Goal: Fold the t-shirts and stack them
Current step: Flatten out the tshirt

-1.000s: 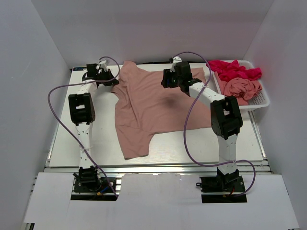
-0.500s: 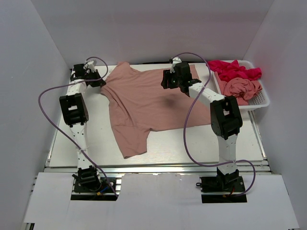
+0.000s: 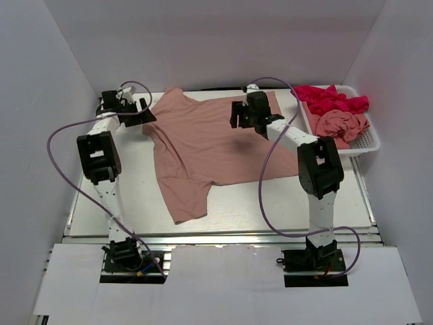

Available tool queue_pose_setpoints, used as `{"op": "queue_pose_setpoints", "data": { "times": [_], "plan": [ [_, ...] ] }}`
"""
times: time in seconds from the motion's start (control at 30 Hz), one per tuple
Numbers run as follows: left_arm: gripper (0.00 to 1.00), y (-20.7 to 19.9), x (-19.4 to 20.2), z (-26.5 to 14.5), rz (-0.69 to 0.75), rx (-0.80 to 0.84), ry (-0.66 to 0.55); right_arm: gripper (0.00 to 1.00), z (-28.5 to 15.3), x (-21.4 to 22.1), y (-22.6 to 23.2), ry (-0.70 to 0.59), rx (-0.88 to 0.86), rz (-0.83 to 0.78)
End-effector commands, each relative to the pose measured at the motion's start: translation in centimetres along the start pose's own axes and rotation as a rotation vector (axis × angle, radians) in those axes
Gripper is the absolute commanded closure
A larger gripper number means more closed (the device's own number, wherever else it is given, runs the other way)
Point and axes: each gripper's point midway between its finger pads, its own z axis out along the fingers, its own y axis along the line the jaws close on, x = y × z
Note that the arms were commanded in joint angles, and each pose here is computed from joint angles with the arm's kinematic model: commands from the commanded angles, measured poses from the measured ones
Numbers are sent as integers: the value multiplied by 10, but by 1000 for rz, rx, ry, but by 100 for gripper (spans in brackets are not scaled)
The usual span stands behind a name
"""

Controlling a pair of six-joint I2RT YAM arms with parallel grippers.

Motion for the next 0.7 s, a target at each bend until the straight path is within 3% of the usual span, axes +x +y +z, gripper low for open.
{"op": "queue_pose_setpoints", "data": {
  "times": [0.0, 0.03, 0.07, 0.1, 0.17, 0.2, 0.33, 0.43, 0.57, 0.67],
  "plan": [
    [2, -67, -60, -90, 106, 43, -137, 28, -37, -10, -26, -41, 190, 96],
    [2, -75, -55, -100, 106, 50, -133, 28, -44, -4, -31, -40, 224, 129],
    [2, -80, -25, -104, 81, 64, -69, 28, -60, -7, -34, -60, 252, 165],
    [2, -87, -17, -113, 82, 64, -51, 28, -69, 20, -50, -25, 334, 194],
    [2, -105, -10, -141, 149, 64, -41, 29, -93, 31, -59, -36, 405, 280],
    [2, -112, 20, -148, 120, 72, 46, 29, -104, 59, -73, 4, 479, 285],
    [2, -141, 69, -185, 165, 87, 171, 29, -148, 82, -97, 9, 637, 328],
    [2, -153, 115, -199, 151, 119, 321, 29, -171, 83, -101, -12, 636, 343],
    [2, -168, 178, -228, 152, 240, 562, 30, -181, 69, -70, -46, 451, 332],
    [4, -164, 195, -238, 187, 236, 610, 32, -176, 59, 1, -62, 94, 215]
  ]
}}
